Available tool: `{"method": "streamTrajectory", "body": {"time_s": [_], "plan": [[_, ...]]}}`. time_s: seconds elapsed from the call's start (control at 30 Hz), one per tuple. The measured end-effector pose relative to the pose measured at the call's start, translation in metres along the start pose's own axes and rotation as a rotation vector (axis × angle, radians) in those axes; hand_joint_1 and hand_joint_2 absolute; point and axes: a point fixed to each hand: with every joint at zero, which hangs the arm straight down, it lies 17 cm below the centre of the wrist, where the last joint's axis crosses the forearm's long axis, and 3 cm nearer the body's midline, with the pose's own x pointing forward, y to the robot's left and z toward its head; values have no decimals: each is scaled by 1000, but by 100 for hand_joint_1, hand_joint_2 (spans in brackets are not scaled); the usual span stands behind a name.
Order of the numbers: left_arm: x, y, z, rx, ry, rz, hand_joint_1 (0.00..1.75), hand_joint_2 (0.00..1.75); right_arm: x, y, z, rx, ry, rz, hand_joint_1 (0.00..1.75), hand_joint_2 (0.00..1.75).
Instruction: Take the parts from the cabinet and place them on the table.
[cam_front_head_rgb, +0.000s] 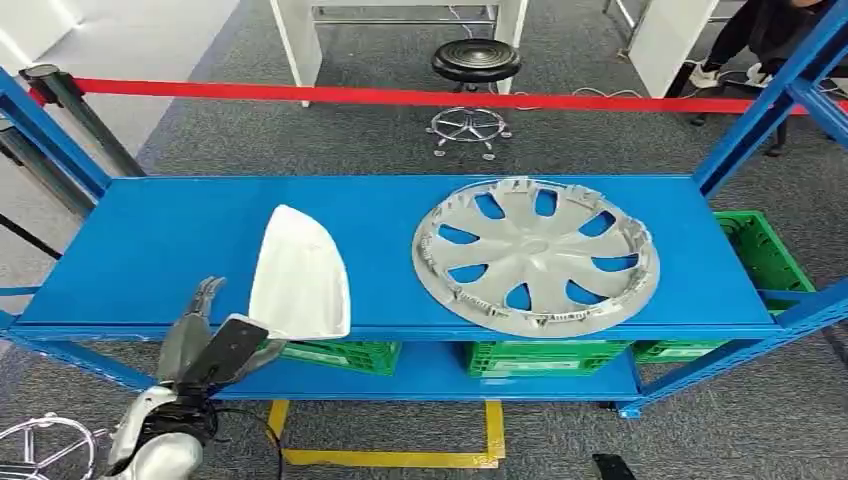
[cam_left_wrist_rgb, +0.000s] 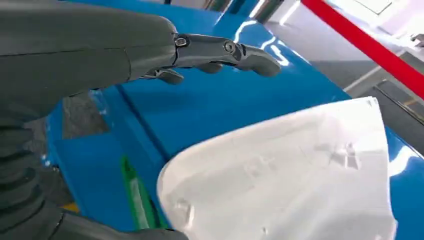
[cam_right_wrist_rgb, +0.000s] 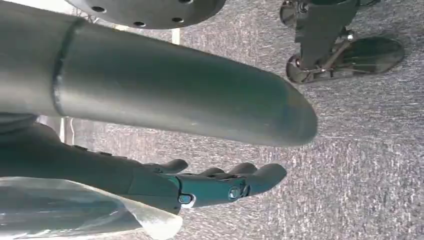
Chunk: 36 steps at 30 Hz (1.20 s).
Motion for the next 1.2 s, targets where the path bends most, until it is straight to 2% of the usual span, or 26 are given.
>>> {"method": "streamTrajectory", "body": {"time_s": [0.73, 0.97, 1.2], "plan": [[9, 25, -41, 16, -96, -206, 0, 175, 8, 3, -1, 19, -10, 45, 0, 0], [37, 36, -62, 27, -177, -242, 0, 175, 14, 2, -1, 20, -17, 59, 0, 0], [91, 44, -60, 78, -316, -158, 0, 175, 16, 1, -1, 16, -26, 53, 0, 0]]}}
